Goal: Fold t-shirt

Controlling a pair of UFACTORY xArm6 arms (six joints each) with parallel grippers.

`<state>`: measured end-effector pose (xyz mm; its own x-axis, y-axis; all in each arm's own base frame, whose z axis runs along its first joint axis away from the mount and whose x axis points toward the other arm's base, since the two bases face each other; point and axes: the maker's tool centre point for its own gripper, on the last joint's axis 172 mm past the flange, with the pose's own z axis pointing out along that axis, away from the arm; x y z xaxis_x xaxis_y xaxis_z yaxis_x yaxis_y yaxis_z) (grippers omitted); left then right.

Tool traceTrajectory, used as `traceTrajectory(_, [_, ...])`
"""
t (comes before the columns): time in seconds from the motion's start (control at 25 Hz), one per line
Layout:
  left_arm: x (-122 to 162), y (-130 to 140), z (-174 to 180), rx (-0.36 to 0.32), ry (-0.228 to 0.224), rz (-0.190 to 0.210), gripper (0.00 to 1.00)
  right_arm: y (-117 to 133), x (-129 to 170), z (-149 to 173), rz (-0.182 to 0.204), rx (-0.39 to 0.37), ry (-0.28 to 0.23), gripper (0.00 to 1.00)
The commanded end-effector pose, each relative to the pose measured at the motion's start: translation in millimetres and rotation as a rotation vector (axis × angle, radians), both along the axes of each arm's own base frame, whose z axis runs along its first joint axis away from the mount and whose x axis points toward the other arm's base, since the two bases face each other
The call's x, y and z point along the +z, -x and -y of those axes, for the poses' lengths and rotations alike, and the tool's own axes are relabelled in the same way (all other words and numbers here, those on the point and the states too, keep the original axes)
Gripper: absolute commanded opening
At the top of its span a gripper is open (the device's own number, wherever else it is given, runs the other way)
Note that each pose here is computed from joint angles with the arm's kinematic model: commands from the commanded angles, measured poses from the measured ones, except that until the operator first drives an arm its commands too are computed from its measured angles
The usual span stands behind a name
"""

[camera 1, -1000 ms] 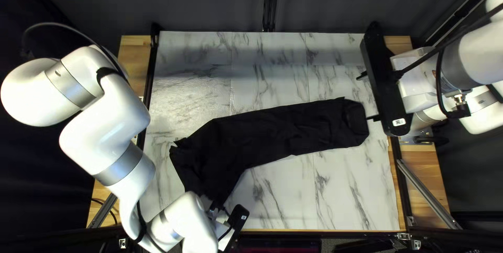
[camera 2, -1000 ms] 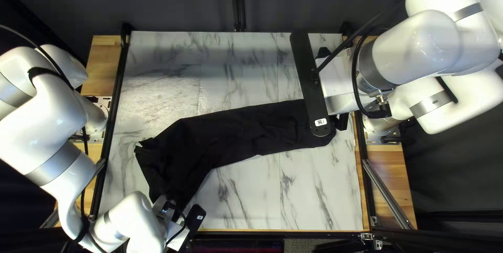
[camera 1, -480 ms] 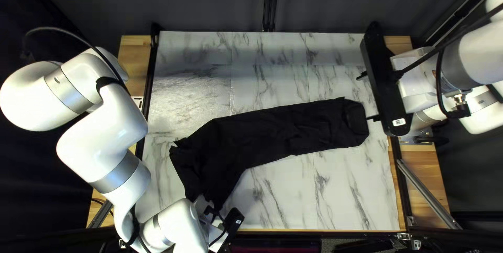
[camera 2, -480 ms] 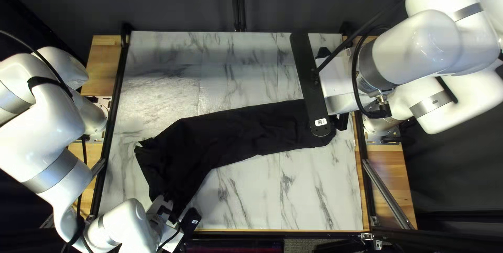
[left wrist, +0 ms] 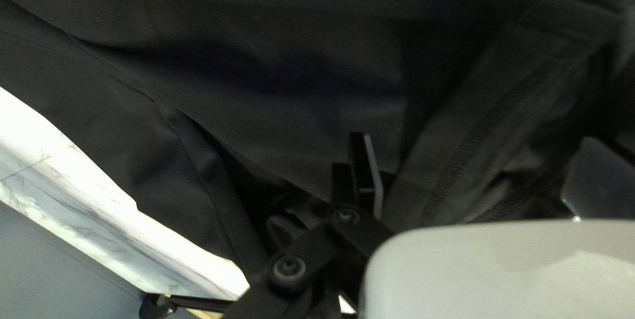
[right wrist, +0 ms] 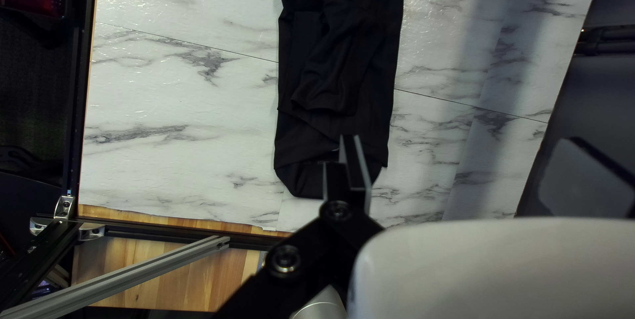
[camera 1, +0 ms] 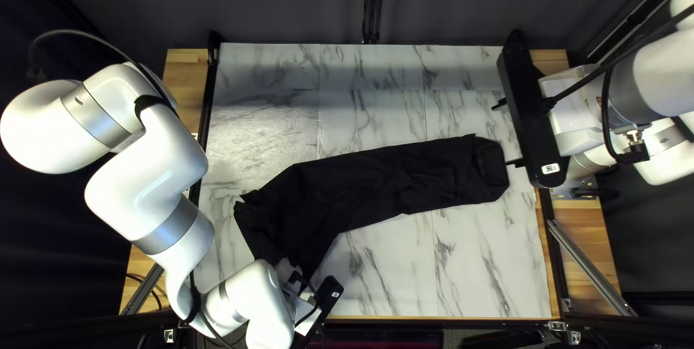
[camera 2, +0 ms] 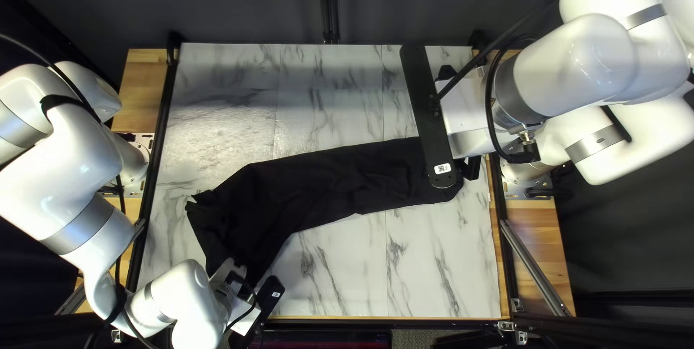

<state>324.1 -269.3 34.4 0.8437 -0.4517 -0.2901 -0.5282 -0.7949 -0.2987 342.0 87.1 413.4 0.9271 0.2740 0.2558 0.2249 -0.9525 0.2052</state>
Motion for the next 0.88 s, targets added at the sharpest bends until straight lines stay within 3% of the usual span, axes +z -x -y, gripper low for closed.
traceTrajectory(0.04, [9.0, 0.7, -3.6, -0.009, 0.022, -0.024, 1.0, 0.0, 0.0, 0.0, 0.0, 0.0, 0.0, 1.0])
traceTrajectory(0.44, [27.6, 18.0, -42.0, -0.017, 0.135, -0.168, 1.0, 0.0, 0.0, 0.0, 0.0, 0.0, 0.0, 1.0])
traceTrajectory(0.68, [32.8, 36.4, -67.5, -0.012, 0.176, -0.238, 1.0, 0.0, 0.0, 0.0, 0.0, 0.0, 0.0, 1.0])
traceTrajectory(0.72, [31.3, 37.7, -70.1, -0.014, 0.182, -0.249, 0.96, 0.0, 0.0, 0.0, 0.0, 0.0, 0.0, 1.0])
traceTrajectory(0.76, [29.8, 38.1, -71.1, -0.015, 0.186, -0.255, 0.85, 0.0, 0.0, 0.0, 0.0, 0.0, 0.0, 1.0])
traceTrajectory(0.8, [28.4, 38.3, -71.5, -0.016, 0.188, -0.259, 0.56, 0.0, 0.0, 0.0, 0.0, 0.0, 0.0, 1.0])
traceTrajectory(0.84, [24.9, 38.9, -71.6, -0.019, 0.193, -0.265, 0.07, 0.0, 0.0, 0.0, 0.0, 0.0, 0.0, 1.0])
traceTrajectory(0.88, [22.8, 39.1, -71.2, -0.02, 0.196, -0.267, 0.04, 0.0, 0.0, 0.0, 0.0, 0.0, 0.0, 1.0])
